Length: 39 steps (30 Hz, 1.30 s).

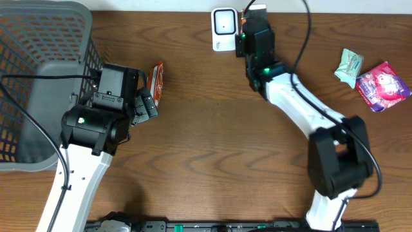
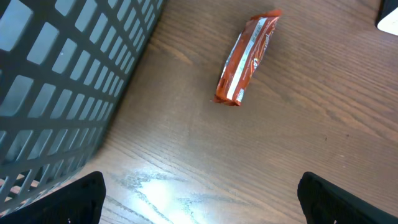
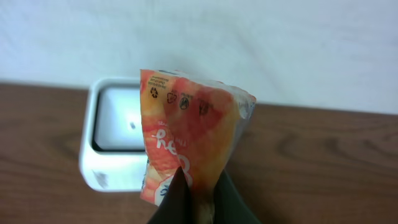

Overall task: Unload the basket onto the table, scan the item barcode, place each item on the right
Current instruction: 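Carry the orange pouch right and drop it by the scanned items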

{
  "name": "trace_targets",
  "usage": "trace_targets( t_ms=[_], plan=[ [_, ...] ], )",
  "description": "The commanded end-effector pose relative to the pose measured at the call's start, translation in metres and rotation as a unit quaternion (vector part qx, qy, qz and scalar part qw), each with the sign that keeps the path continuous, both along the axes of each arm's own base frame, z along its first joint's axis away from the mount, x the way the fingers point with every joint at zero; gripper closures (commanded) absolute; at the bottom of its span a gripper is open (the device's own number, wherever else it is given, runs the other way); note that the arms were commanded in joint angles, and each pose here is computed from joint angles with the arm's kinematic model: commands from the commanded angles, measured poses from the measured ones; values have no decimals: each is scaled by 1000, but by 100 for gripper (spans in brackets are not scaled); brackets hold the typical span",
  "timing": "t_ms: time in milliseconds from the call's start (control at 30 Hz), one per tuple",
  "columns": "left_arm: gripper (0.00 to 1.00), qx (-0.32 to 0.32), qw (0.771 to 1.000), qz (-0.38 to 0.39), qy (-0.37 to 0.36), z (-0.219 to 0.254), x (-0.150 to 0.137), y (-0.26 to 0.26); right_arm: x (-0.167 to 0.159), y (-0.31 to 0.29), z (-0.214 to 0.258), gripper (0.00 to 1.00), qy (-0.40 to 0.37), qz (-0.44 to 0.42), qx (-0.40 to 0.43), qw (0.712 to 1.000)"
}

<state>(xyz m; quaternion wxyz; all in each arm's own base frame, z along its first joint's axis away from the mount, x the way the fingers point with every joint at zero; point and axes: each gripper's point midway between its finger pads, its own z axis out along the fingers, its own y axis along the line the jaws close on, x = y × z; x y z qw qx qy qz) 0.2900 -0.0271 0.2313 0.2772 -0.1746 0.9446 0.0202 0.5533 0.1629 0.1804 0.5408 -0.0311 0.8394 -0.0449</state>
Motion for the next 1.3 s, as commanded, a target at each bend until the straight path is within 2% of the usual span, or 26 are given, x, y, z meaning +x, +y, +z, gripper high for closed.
trace_targets(
  t_ms=[0, 167, 300, 533, 633, 867, 1033, 1133, 1267],
  plan=[
    [2, -6, 1000, 8, 0, 0, 0, 0, 14, 12, -5, 99, -7, 6, -27, 1000],
    [2, -6, 1000, 8, 0, 0, 0, 0, 44, 33, 14, 99, -20, 18, -16, 1000],
    [2, -6, 1000, 8, 0, 0, 0, 0, 62, 45, 11, 99, 1, 28, -18, 999],
    [2, -6, 1000, 8, 0, 0, 0, 0, 64, 50, -21, 99, 56, 35, -19, 998],
    [2, -6, 1000, 8, 0, 0, 0, 0, 63, 42, -17, 99, 58, 14, -7, 998],
    [2, -6, 1000, 8, 0, 0, 0, 0, 60, -57, 21, 99, 42, -141, 2, 989],
    [2, -6, 1000, 8, 0, 0, 0, 0, 39, -159, 7, 99, 112, -228, -33, 967],
    [2, -6, 1000, 8, 0, 0, 0, 0, 11, -227, -9, 99, 172, -293, -69, 938],
    [2, -6, 1000, 8, 0, 0, 0, 0, -14, -288, -26, 99, 228, -325, -67, 915]
  ],
)
